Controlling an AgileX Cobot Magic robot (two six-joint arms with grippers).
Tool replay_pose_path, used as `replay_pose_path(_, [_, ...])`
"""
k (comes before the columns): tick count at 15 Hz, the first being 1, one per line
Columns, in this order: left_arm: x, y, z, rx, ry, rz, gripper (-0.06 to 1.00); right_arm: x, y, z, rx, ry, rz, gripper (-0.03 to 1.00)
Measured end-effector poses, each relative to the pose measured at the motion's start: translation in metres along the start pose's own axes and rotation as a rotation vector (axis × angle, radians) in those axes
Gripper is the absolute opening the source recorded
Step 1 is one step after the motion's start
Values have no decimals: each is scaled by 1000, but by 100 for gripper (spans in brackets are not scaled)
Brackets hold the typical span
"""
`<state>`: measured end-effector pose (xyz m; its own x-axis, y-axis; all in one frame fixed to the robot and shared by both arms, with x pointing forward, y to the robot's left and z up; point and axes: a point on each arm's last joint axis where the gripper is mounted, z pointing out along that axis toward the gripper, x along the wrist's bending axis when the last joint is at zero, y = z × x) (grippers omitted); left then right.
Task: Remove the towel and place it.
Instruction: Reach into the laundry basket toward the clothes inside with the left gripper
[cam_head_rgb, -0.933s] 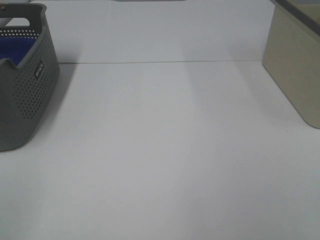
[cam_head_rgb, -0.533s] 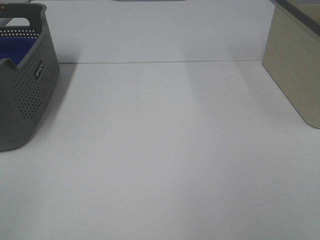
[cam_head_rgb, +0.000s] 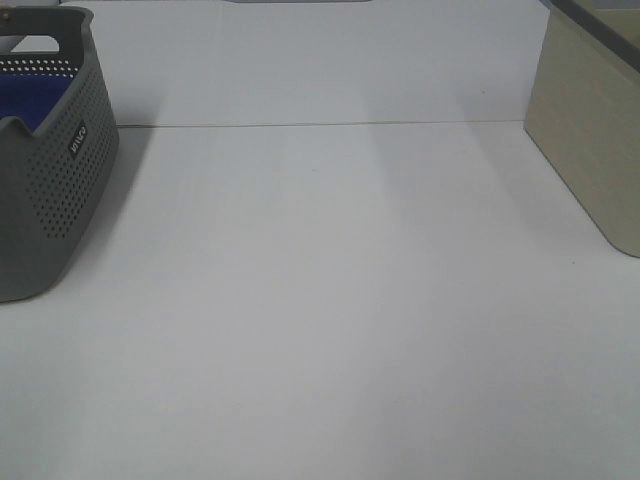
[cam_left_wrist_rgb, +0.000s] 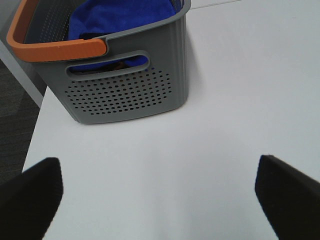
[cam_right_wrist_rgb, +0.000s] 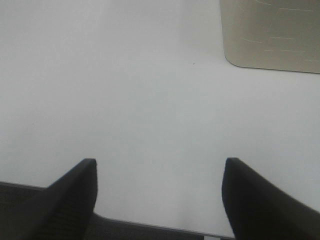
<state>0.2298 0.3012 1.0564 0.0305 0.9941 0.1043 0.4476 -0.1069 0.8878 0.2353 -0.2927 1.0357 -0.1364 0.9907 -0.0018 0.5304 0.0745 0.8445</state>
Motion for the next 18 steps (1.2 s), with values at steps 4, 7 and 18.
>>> replay_pose_path(4, [0,0,0,0,0,0,99,0,0,0,0,0,0,69])
replay_pose_path(7, [0,0,0,0,0,0,99,0,0,0,0,0,0,69])
replay_pose_path(18, [0,0,0,0,0,0,99,0,0,0,0,0,0,69])
